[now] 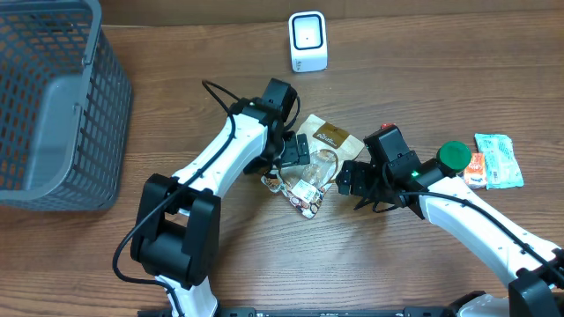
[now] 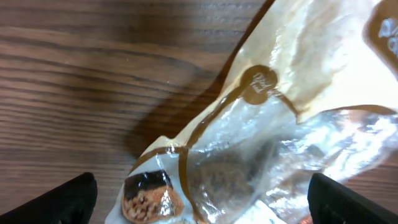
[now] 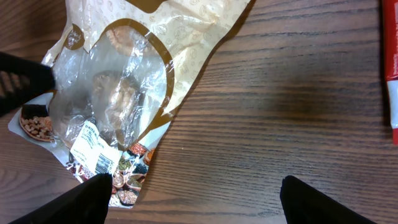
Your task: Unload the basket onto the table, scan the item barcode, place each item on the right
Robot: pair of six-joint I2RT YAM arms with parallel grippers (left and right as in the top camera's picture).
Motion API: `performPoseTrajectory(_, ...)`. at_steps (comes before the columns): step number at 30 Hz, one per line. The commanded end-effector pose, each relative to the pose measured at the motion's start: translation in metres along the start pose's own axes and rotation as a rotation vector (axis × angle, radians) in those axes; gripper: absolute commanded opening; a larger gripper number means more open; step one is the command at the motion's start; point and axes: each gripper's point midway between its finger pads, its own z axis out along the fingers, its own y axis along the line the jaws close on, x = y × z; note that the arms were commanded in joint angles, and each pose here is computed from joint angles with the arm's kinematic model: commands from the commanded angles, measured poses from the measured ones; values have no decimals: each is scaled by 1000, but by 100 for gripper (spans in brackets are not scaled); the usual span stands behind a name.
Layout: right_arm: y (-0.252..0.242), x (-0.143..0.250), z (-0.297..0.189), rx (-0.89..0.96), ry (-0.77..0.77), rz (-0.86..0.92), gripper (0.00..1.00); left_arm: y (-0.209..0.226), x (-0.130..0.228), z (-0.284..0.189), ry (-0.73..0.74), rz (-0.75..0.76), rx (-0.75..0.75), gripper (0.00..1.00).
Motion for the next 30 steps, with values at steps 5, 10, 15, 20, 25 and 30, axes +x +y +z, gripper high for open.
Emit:
performPoseTrajectory(5, 1, -7, -4, 3, -25, -6, 88, 12, 17, 26, 28, -25, -11, 97)
performPoseTrajectory(10, 2, -7, -4, 3, -26, -6, 88, 12, 16, 33, 11, -42, 1, 88)
performPoseTrajectory(15, 1, -6, -4, 4, -23, -6, 88, 12, 17, 35, 9, -39, 2, 79)
performPoseTrajectory(20, 1, -6, -4, 4, -24, -5, 88, 13, 18, 35, 14, -39, 1, 69)
performPoseTrajectory(25, 1, -6, -4, 5, -23, -5, 88, 8, 22, 35, 32, -33, 27, 64)
performPoseTrajectory(30, 1, -6, -4, 5, -23, -6, 89, 0, 28, 35, 53, 12, 56, 70)
